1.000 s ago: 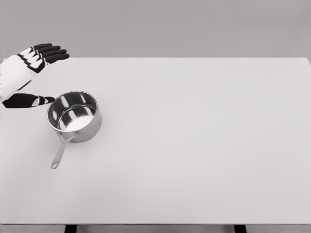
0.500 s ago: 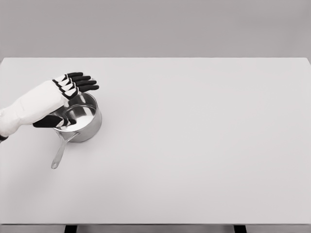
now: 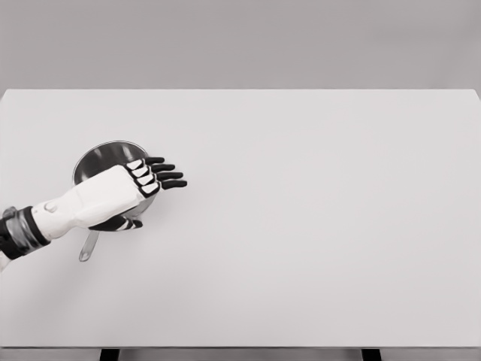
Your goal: Rotate pot handle
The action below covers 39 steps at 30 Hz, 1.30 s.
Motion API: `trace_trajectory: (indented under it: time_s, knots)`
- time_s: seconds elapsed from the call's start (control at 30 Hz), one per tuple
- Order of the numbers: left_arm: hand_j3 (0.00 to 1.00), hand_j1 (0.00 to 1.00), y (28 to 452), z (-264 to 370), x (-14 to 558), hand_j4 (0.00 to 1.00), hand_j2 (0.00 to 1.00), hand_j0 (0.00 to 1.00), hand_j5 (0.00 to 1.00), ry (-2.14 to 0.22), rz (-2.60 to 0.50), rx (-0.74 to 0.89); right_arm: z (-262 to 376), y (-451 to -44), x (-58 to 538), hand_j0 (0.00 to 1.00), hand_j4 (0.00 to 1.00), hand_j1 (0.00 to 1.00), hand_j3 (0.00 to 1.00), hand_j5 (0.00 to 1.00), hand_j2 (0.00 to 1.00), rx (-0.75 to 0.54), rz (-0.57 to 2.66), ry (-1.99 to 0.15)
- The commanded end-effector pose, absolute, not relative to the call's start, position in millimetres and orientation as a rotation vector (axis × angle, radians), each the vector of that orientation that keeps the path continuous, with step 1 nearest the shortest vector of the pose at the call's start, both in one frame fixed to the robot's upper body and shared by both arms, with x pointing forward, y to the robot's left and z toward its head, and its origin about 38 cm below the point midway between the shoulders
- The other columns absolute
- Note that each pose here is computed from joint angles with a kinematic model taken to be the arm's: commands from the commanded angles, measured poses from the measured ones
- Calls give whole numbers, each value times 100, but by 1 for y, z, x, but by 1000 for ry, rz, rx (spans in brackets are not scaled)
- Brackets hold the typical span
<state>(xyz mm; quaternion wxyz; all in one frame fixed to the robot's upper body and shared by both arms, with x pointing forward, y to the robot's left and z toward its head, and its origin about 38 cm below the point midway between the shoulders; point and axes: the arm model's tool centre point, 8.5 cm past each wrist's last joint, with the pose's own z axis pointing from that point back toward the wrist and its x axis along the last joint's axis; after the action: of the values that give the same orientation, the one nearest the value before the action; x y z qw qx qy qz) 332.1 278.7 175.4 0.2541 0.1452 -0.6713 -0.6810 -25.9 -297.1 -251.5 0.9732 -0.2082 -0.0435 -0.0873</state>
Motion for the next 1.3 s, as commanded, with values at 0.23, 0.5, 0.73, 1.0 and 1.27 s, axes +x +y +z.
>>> trace_trajectory:
  time_s: [0.23, 0.5, 0.73, 1.0, 1.27]
  knots:
    - [100, 100, 274, 164, 331, 100, 100, 100, 100, -1814, -1890, 476, -251, -297, -26, 100, 100, 100, 100, 100, 100, -420, -177, -88]
    - [100, 100, 277, 159, 328, 100, 100, 100, 100, -1851, -1887, 555, -251, -297, -26, 100, 100, 100, 100, 100, 100, -421, -177, -89]
    - [100, 100, 299, 161, 324, 100, 100, 100, 100, -1821, -1828, 612, -251, -297, -26, 100, 100, 100, 100, 100, 100, -420, -177, -88]
    - [100, 100, 310, 163, 323, 100, 100, 100, 100, -1798, -1824, 644, -251, -297, -26, 100, 100, 100, 100, 100, 100, -421, -177, -89]
    - [100, 100, 331, 156, 325, 100, 100, 100, 100, -1731, -1806, 676, -251, -297, -26, 100, 100, 100, 100, 100, 100, -420, -177, -88]
